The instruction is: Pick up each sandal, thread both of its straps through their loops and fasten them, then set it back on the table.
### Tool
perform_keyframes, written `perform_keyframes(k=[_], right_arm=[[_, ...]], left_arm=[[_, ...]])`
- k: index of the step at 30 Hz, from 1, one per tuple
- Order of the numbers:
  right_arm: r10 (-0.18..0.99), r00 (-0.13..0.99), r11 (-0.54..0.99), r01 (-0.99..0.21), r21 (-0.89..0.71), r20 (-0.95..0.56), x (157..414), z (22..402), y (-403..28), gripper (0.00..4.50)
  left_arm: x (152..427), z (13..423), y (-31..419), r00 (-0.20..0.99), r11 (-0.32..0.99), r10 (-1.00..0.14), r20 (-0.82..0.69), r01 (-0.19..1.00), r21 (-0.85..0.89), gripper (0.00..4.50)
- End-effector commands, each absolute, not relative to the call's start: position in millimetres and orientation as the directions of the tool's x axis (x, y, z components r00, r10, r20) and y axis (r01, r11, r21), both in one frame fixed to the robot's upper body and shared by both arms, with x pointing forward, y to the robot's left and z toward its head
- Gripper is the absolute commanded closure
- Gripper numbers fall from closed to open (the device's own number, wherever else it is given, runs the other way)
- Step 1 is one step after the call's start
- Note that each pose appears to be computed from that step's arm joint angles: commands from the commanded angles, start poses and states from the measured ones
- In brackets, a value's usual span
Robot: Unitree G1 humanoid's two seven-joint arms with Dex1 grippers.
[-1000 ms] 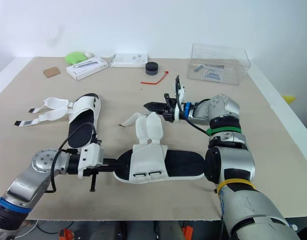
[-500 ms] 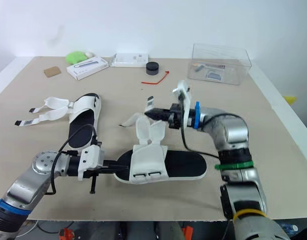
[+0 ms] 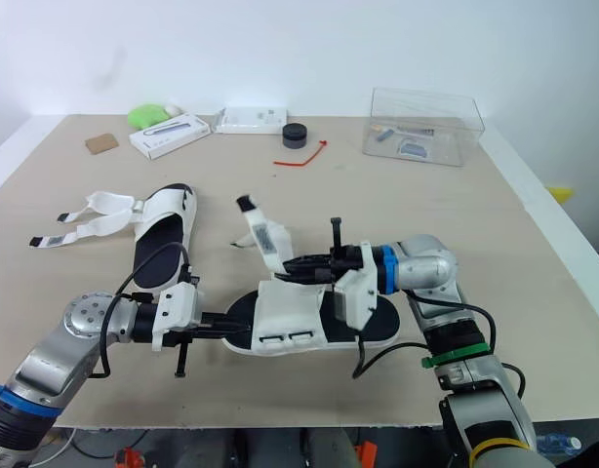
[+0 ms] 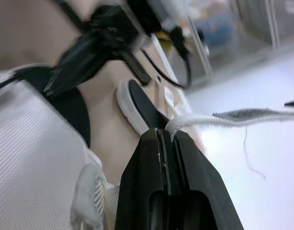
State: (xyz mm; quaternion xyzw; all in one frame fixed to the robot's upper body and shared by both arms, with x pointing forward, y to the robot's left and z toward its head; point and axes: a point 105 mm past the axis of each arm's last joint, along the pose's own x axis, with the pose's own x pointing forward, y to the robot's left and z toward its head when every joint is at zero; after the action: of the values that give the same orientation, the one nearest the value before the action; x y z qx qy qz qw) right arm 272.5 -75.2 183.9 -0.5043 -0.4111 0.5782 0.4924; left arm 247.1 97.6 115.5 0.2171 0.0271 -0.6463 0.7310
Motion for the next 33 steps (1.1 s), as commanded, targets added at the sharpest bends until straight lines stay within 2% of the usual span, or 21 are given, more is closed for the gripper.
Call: perform_keyframes(k=[1, 5, 9, 11, 14, 19, 22, 25, 28, 29, 31, 33], right_arm=[[0.979, -0.062, -0.189, 0.062, -0.98, -0.193, 262, 187, -76, 4.39], [0.975, -0.095, -0.179, 0.204, -0.962, -0.202, 260, 189, -76, 4.39], [0.972, -0.084, -0.199, 0.203, -0.959, -0.22, 266, 188, -76, 4.39], [0.974, -0.078, -0.2, 0.161, -0.967, -0.214, 268, 188, -75, 4.39], [0.974, -0.084, -0.197, 0.124, -0.972, -0.208, 268, 190, -75, 3.5], [0.967, -0.101, -0.225, 0.102, -0.969, -0.235, 261, 191, -84, 1.25], [0.965, -0.092, -0.237, 0.086, -0.968, -0.244, 259, 192, -95, 0.15], [0.978, -0.013, -0.208, -0.027, -0.978, -0.207, 266, 199, -110, 0.15], [0.988, 0.074, -0.117, -0.19, -0.975, -0.134, 274, 212, -120, 0.15], [0.989, 0.098, -0.082, -0.253, -0.964, -0.109, 275, 217, -123, 0.15], [0.987, 0.152, 0.026, -0.464, -0.885, -0.05, 278, 227, -125, 0.15], [0.987, 0.154, 0.059, -0.584, -0.81, -0.039, 271, 232, -122, 0.15]], left_arm=[[247, 122, 95, 0.157, 0.054, -0.937, -0.31, 0.947, 0.318, 4.5], [247, 122, 95, 0.154, 0.051, -0.938, -0.312, 0.948, 0.315, 4.5], [247, 122, 96, 0.152, 0.049, -0.937, -0.314, 0.949, 0.312, 4.5], [247, 122, 97, 0.152, 0.049, -0.937, -0.314, 0.949, 0.311, 4.5], [247, 122, 97, 0.152, 0.05, -0.937, -0.314, 0.949, 0.31, 4.5], [247, 121, 97, 0.15, 0.048, -0.937, -0.316, 0.95, 0.309, 4.5], [247, 121, 96, 0.149, 0.047, -0.937, -0.315, 0.95, 0.309, 4.5], [248, 122, 95, 0.15, 0.049, -0.938, -0.313, 0.95, 0.308, 4.5], [249, 121, 96, 0.148, 0.048, -0.938, -0.314, 0.951, 0.306, 4.5], [249, 121, 96, 0.147, 0.047, -0.938, -0.315, 0.951, 0.305, 4.5], [249, 121, 96, 0.145, 0.044, -0.937, -0.316, 0.952, 0.304, 4.5], [249, 121, 96, 0.143, 0.042, -0.937, -0.318, 0.952, 0.303, 4.5]])
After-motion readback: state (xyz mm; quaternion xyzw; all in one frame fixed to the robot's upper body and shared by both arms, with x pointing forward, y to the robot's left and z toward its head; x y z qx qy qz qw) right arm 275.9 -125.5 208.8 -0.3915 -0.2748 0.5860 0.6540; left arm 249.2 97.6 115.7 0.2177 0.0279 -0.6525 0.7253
